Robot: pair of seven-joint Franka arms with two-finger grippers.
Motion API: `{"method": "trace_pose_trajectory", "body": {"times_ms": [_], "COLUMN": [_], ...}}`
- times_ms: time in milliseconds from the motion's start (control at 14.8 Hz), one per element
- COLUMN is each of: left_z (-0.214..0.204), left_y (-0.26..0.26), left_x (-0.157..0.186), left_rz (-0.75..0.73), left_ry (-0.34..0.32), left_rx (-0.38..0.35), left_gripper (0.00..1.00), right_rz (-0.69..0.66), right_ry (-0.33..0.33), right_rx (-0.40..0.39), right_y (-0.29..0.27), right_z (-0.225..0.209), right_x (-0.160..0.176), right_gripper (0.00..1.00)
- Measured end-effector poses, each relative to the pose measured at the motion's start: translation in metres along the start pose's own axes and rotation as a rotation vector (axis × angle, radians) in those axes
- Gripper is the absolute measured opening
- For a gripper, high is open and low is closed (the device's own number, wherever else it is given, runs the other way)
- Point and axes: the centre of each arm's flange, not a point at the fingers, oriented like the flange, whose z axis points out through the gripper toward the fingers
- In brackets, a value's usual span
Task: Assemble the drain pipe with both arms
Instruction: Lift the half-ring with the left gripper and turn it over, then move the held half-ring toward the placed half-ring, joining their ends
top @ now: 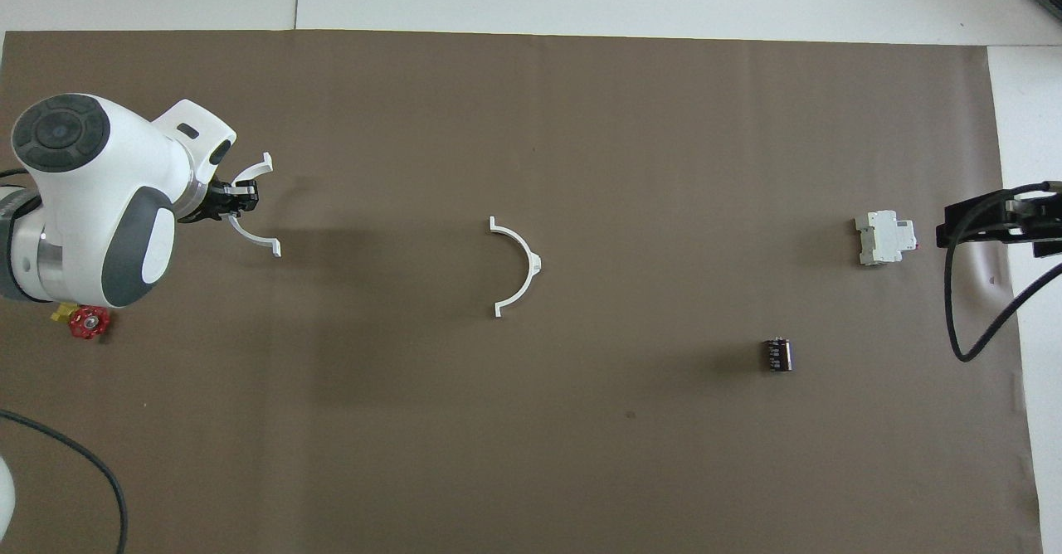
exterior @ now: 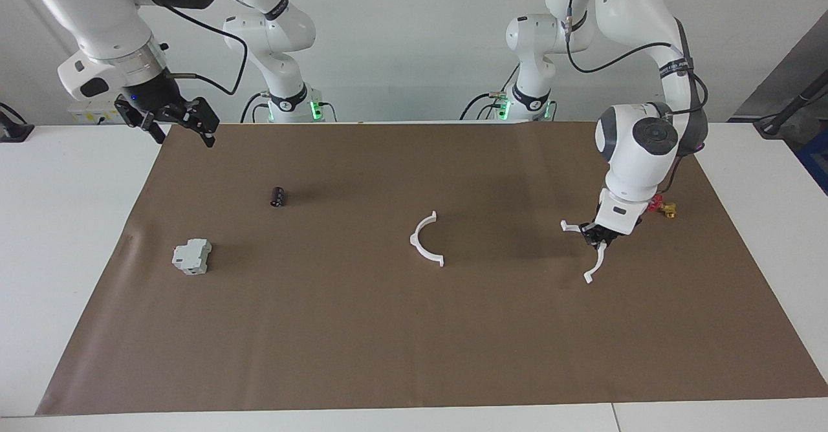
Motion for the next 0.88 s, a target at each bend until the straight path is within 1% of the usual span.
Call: {"method": "trace_pose_trajectory", "body": {"times_ms": [202,270,472,674,876], "left_z": [0.01,0.016,0.028,0.01,-0.005], "left_y": [0.02,0.037,0.091,0.124,0.148], "left_x": [-0.006,-0.011,-0.036,-0.057,-0.075], "left_rz": [-0.043,-0.07,-0.124,-0.142,-0.167], "left_ry": [0.008,0.011,-0.01,-0.034,-0.031], "left_rx": [-0.01,-0.016,-0.016,-0.004,-0.009], "left_gripper": [0.24,0.24,0.24,0.24,0.24], "right_rz": [0.0,0.0,0.0,0.0,0.0], "right_ry": [0.0,0.0,0.0,0.0,0.0], "right_rx": [0.0,0.0,0.0,0.0,0.0], "right_y": [0.0,0.0,0.0,0.0,0.0], "right_z": [0.0,0.0,0.0,0.0,0.0], "right_x": [0.0,0.0,0.0,0.0,0.0], "right_gripper": [1.0,1.0,1.0,1.0,1.0]}}
